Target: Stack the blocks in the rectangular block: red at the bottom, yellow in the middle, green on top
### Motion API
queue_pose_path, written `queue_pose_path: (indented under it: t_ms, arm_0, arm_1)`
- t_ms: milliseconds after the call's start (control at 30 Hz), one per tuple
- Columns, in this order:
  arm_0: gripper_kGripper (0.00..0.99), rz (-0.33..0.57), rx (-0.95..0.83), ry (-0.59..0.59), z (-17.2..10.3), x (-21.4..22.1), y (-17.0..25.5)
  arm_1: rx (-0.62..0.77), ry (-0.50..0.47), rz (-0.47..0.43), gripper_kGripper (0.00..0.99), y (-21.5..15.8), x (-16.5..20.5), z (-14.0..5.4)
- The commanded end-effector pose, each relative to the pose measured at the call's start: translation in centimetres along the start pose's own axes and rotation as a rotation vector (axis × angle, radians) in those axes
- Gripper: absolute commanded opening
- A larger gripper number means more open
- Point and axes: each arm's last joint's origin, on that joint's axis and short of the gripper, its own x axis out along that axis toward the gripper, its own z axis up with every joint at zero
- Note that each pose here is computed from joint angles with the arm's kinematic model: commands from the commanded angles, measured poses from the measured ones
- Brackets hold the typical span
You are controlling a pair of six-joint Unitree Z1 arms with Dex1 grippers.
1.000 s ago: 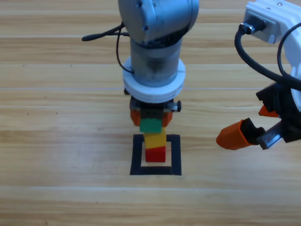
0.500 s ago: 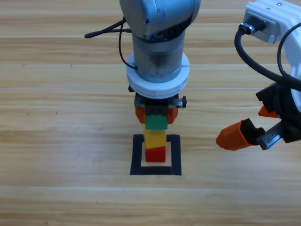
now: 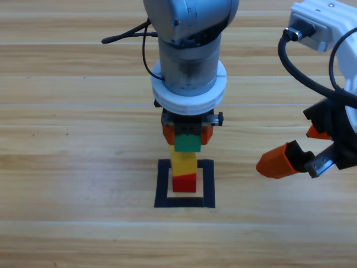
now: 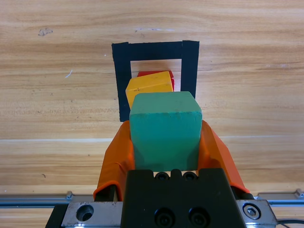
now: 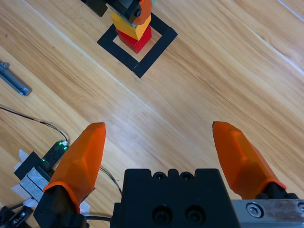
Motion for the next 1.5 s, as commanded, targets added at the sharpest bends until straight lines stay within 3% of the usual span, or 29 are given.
queue_pose_path:
  t_ms: [33, 1333, 1433, 1500]
  arm_0:
    - [0.055, 0.067, 0.037, 0.053, -1.2, 3.2, -1.2]
    - [0.055, 0.09, 0.038, 0.059, -0.9, 4.6, -1.3]
    - [0.189, 0.086, 0.035, 0.05, -0.7, 4.2, -1.1]
    - [0.399, 0.079, 0.035, 0.046, -0.7, 4.0, -1.1]
  arm_1:
    - [-0.001, 0.012, 0.012, 0.989, -0.2, 0.0, -0.6]
    - [-0.003, 0.023, 0.016, 0.989, -0.1, 0.3, -0.6]
    - [-0.004, 0.025, 0.017, 0.989, -0.1, 0.4, -0.6]
    - [-0.004, 0.025, 0.017, 0.989, -0.1, 0.4, -0.6]
